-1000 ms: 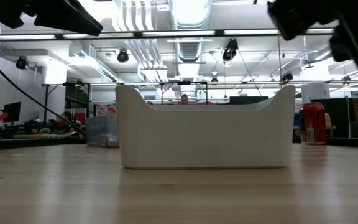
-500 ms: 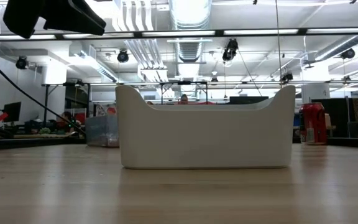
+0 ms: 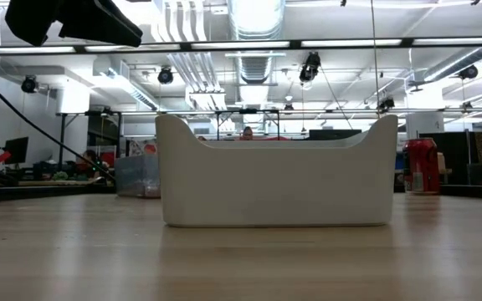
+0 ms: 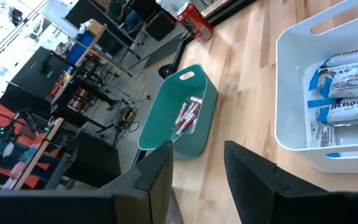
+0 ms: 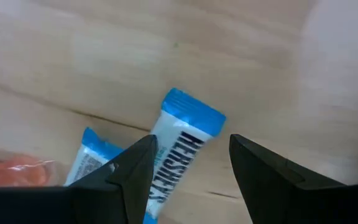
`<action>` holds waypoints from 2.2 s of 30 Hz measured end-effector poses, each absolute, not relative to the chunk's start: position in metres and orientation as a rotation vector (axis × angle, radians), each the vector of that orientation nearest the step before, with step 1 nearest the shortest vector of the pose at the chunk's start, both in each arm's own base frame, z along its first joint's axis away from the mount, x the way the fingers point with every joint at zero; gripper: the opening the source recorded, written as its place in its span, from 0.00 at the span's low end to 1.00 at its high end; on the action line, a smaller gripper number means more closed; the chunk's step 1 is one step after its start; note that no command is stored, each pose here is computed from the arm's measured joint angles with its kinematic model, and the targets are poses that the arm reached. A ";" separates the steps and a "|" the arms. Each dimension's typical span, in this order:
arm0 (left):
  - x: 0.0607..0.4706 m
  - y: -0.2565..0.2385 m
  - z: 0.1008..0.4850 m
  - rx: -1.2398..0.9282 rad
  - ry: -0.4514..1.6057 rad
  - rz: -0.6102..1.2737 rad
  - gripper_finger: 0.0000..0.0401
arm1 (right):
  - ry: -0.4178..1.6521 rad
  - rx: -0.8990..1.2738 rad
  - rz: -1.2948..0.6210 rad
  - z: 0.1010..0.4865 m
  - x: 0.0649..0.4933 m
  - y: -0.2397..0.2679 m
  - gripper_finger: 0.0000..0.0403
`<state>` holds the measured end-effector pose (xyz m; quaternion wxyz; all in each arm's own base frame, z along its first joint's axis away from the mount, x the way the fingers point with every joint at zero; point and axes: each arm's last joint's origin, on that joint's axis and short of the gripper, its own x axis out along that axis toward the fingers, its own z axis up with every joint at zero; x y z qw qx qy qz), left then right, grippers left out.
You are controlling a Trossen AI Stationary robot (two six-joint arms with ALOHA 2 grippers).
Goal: Sort candy
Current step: Put the white chocolate bar into the white bin
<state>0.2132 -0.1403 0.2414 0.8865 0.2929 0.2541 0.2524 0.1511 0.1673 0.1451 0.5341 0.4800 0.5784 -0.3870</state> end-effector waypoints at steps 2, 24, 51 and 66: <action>0.213 -0.140 0.241 0.605 0.527 0.526 0.32 | 1.374 1.152 -0.912 0.141 0.150 0.166 0.50; 0.213 -0.138 0.244 0.611 0.474 0.616 0.32 | 1.282 1.040 -0.905 0.132 0.152 0.156 0.26; 0.215 -0.141 0.241 0.510 0.532 0.487 0.19 | 0.841 0.859 -0.785 0.179 0.140 0.123 0.02; 0.216 -0.146 0.231 0.469 0.578 0.300 0.19 | 0.780 0.396 -0.502 0.157 0.138 0.143 0.02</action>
